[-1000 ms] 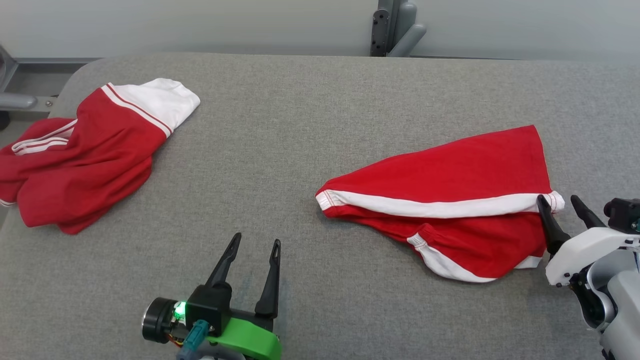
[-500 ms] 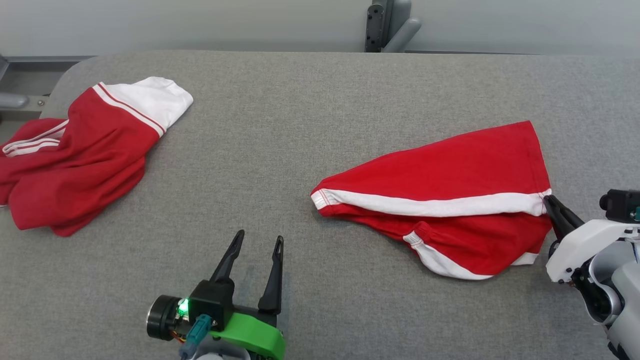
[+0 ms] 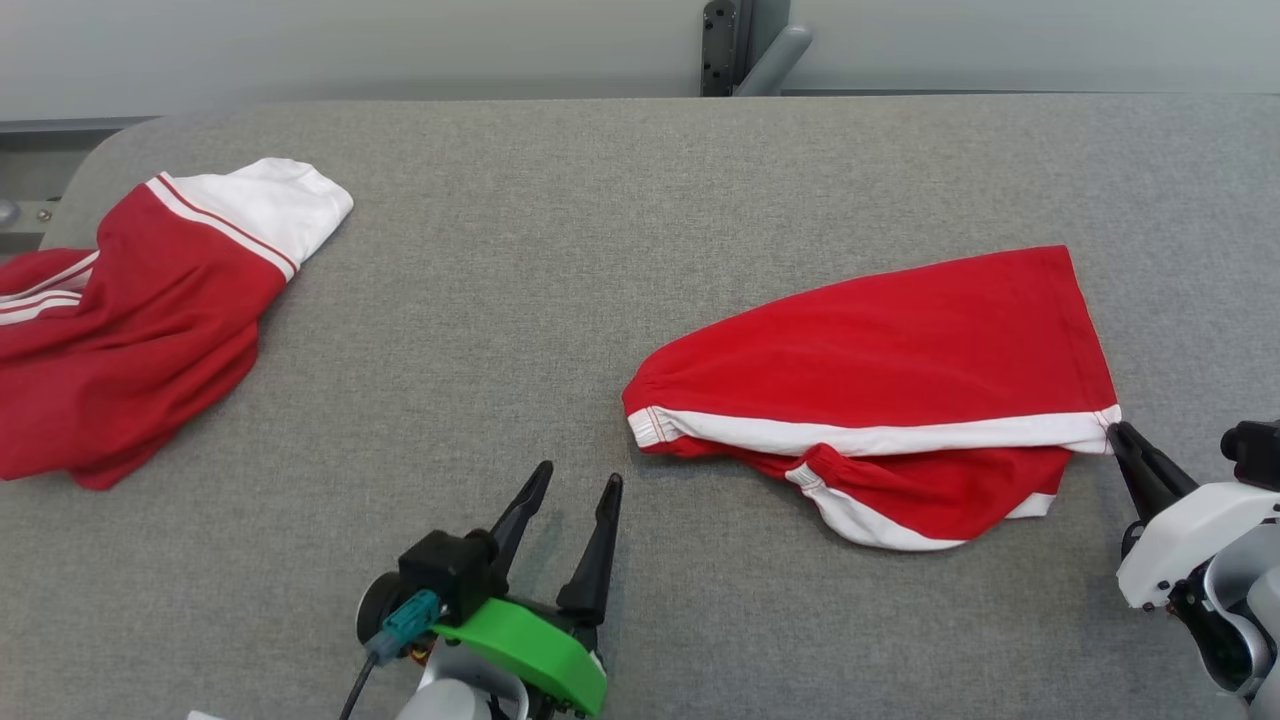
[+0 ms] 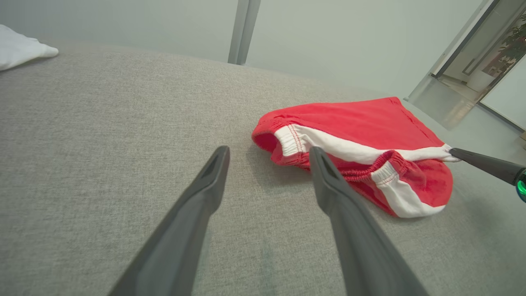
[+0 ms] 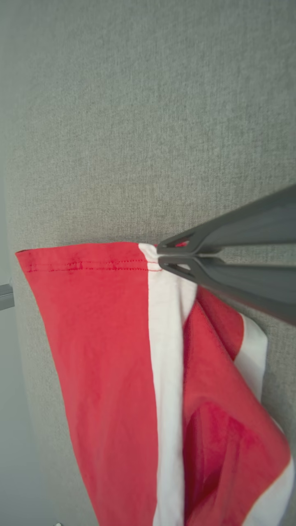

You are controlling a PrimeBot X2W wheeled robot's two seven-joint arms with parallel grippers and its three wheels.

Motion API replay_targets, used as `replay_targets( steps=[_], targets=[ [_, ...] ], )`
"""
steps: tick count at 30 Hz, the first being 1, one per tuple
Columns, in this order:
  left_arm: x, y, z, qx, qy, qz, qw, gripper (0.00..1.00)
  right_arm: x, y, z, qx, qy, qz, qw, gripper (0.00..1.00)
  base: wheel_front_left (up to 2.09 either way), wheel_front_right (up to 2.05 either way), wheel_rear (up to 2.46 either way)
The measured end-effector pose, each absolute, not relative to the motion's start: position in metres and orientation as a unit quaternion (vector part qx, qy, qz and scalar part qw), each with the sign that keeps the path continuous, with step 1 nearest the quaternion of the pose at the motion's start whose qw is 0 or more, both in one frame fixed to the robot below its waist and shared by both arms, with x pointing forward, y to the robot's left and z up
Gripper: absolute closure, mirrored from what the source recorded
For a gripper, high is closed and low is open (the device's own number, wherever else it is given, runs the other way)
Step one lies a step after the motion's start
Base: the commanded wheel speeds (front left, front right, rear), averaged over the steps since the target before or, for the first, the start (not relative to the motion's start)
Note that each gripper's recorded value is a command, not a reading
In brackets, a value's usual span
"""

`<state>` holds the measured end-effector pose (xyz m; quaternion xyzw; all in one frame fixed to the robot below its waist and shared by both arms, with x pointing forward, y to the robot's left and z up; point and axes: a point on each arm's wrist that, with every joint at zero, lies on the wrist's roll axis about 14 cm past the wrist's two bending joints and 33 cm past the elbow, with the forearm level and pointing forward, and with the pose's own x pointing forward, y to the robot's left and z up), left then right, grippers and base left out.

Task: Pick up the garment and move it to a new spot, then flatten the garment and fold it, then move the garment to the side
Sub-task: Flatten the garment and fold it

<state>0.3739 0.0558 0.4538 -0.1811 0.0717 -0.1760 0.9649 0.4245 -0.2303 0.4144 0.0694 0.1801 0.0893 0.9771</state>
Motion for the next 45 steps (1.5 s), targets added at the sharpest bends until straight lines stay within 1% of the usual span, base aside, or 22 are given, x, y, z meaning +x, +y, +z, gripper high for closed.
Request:
replay_targets(
  steps=[6,8,10,13,18,19,21,22,23,24,30,33,36,39,45],
  targets=[
    [0.386,0.032,0.45,-0.177,0.095,-0.224,0.954,0.0,0.422,-0.227,0.41,0.074,0.182,0.089,0.976,1.0,0.0,0.0,0.0],
    [0.388,0.025,0.444,-0.185,0.118,-0.232,0.947,0.0,0.421,-0.227,0.409,0.073,0.184,0.091,0.976,1.0,0.0,0.0,0.0],
    [0.39,0.019,0.437,-0.175,0.139,-0.246,0.943,0.0,0.422,-0.226,0.41,0.07,0.183,0.094,0.976,1.0,0.0,0.0,0.0],
    [0.395,0.01,0.433,-0.18,0.155,-0.257,0.937,0.0,0.422,-0.227,0.412,0.064,0.18,0.094,0.977,1.0,0.0,0.0,0.0],
    [0.4,0.008,0.431,-0.176,0.157,-0.261,0.936,0.0,0.421,-0.23,0.412,0.061,0.181,0.093,0.977,1.0,0.0,0.0,0.0],
    [0.402,0.007,0.431,-0.174,0.158,-0.263,0.936,0.06,0.422,-0.231,0.414,0.06,0.179,0.093,0.978,1.0,0.0,0.0,0.0],
    [0.402,0.006,0.428,-0.174,0.164,-0.264,0.934,0.41,0.422,-0.231,0.415,0.059,0.178,0.094,0.978,1.0,0.0,0.0,0.0],
    [0.401,0.004,0.427,-0.173,0.168,-0.267,0.933,0.54,0.422,-0.231,0.416,0.057,0.177,0.095,0.978,1.0,0.0,0.0,0.0],
    [0.401,0.002,0.426,-0.176,0.171,-0.268,0.932,0.75,0.423,-0.232,0.417,0.056,0.177,0.095,0.978,1.0,0.0,0.0,0.0],
    [0.401,0.001,0.425,-0.178,0.175,-0.269,0.93,1.0,0.423,-0.232,0.417,0.055,0.176,0.095,0.978,1.0,0.0,0.0,0.0],
    [0.4,-0.01,0.428,-0.198,0.186,-0.282,0.92,1.0,0.427,-0.236,0.422,0.049,0.17,0.095,0.98,1.0,0.0,0.0,0.0],
    [0.401,-0.016,0.439,-0.22,0.176,-0.286,0.916,1.0,0.432,-0.239,0.435,0.056,0.15,0.09,0.983,1.0,0.0,0.0,0.0],
    [0.405,-0.018,0.455,-0.232,0.161,-0.293,0.914,1.0,0.442,-0.244,0.463,0.064,0.109,0.085,0.988,1.0,0.0,0.0,0.0],
    [0.416,-0.009,0.477,-0.22,0.138,-0.303,0.917,1.0,0.449,-0.246,0.497,0.09,0.061,0.083,0.991,1.0,0.0,0.0,0.0],
    [0.432,-0.003,0.55,-0.21,0.076,-0.345,0.912,1.0,0.454,-0.248,0.572,0.108,-0.031,0.096,0.989,1.0,0.0,0.0,0.0]
  ],
)
